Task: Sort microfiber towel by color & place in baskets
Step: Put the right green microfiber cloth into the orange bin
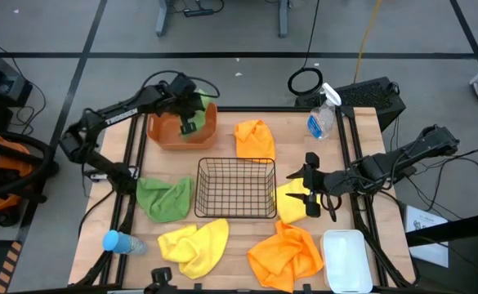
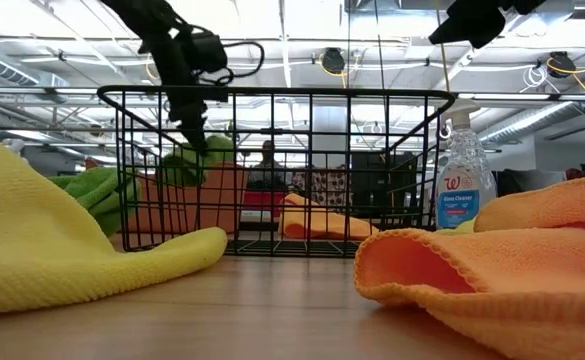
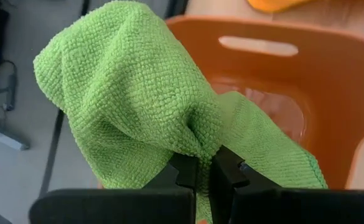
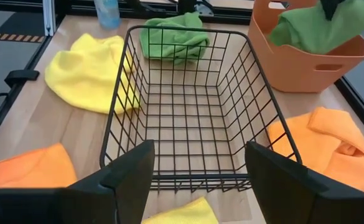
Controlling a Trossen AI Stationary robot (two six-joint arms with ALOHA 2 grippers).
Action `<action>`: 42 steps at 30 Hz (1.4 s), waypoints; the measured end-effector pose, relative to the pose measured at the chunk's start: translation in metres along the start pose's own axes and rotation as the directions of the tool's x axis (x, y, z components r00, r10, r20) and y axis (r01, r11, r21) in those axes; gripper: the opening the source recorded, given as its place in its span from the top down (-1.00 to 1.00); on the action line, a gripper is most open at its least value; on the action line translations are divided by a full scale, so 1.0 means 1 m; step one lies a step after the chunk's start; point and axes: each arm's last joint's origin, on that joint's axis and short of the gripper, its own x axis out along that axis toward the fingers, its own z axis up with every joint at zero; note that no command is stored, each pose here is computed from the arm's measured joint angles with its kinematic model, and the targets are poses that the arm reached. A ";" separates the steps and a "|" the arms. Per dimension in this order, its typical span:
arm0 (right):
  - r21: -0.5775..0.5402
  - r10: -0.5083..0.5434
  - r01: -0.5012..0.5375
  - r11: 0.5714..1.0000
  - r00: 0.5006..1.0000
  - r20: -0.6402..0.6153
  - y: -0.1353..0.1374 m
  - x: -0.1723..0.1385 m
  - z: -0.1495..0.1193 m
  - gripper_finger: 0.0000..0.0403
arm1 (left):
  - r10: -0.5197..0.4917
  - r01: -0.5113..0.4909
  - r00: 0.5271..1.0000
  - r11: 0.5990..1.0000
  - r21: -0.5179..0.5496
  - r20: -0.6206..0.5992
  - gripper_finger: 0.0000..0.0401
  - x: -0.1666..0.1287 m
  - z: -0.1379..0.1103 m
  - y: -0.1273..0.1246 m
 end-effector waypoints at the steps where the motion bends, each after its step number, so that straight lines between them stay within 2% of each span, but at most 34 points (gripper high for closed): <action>1: 0.001 0.001 -0.001 1.000 1.000 0.000 0.000 0.000 0.000 -0.20 | -0.013 0.013 1.000 1.000 0.001 -0.012 0.94 0.004 0.000 -0.001; 6: 0.001 0.001 -0.001 1.000 1.000 0.001 0.000 0.000 0.000 -0.20 | -0.096 0.097 0.995 0.995 0.002 -0.027 0.90 0.019 0.000 -0.004; 23: 0.000 0.004 -0.004 1.000 1.000 0.000 0.000 0.000 0.000 -0.20 | -0.160 0.163 0.980 0.987 0.012 -0.121 0.87 0.061 -0.001 -0.008; 30: -0.003 0.002 -0.002 1.000 1.000 -0.006 0.000 0.000 -0.001 -0.20 | -0.159 0.159 0.980 0.987 -0.015 -0.121 0.86 0.068 0.000 -0.008; 34: -0.003 0.003 -0.003 1.000 1.000 -0.006 0.000 0.000 -0.001 -0.20 | -0.150 0.150 0.983 0.989 -0.015 -0.109 0.71 0.074 0.002 -0.007; 39: -0.004 0.006 -0.006 1.000 1.000 -0.008 0.000 0.000 -0.001 -0.20 | -0.102 0.098 0.984 0.995 -0.033 -0.149 0.38 0.078 0.001 -0.006; 42: -0.008 0.004 -0.004 1.000 1.000 -0.018 0.000 0.000 -0.002 -0.20 | -0.106 0.099 0.980 0.994 -0.048 -0.166 0.20 0.075 -0.001 -0.007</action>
